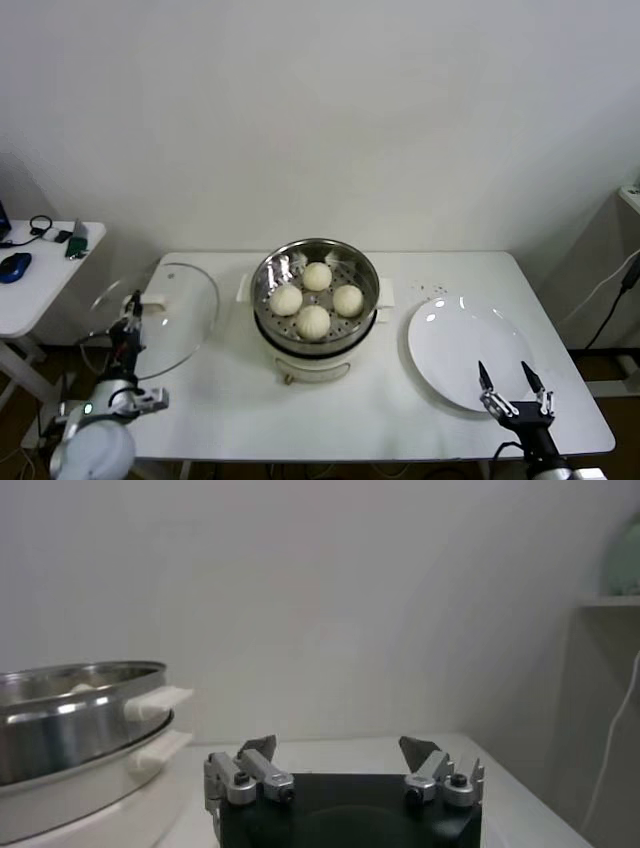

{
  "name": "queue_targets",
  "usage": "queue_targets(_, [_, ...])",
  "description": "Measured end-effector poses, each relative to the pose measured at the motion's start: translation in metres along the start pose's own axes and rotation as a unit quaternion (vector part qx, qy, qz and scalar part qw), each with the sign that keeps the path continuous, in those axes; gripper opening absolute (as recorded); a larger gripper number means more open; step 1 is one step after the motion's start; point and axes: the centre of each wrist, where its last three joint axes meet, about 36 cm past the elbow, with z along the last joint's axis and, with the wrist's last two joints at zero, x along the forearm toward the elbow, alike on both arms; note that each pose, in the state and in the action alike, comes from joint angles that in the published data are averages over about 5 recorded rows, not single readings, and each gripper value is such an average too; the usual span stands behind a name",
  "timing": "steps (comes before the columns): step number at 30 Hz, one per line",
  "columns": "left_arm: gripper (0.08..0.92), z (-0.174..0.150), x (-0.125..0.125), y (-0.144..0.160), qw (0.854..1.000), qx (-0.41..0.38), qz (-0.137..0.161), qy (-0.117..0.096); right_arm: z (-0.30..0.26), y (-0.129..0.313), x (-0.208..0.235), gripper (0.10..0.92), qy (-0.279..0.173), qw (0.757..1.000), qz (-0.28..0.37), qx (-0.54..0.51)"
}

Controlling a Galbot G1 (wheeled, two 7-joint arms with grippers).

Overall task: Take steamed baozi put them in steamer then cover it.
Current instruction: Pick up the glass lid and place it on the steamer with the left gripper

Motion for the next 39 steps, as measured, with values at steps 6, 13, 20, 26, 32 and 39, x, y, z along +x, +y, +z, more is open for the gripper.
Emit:
queue_targets(6, [0.134,-0.043,-0.013,0.047,1.0,0.011,-0.016,0.0,0.0,0.003,-0.002,0.823,0.0,1.0,0.004,0.007])
queue_targets(13, [0.134,-0.111,-0.024,0.079,0.999,0.029,-0.017,-0.014,0.001,0.005,-0.006,0.823,-0.004,1.0,0.001,0.007])
queue_targets(20, [0.134,-0.183,-0.029,0.098,0.998,0.044,-0.012,-0.041,0.006,0.007,-0.01,0.823,-0.005,1.0,-0.011,0.002])
queue_targets(26, [0.134,-0.242,-0.027,0.099,0.997,0.051,0.002,-0.061,0.006,0.006,-0.013,0.823,-0.004,1.0,-0.015,0.001])
queue_targets(32, [0.134,-0.289,-0.021,0.093,0.996,0.053,0.011,-0.068,0.007,0.003,-0.014,0.823,-0.004,1.0,-0.018,0.001])
queue_targets(39, [0.134,-0.326,-0.012,0.084,0.996,0.05,0.021,-0.068,0.011,0.001,-0.013,0.823,0.0,1.0,-0.02,0.002])
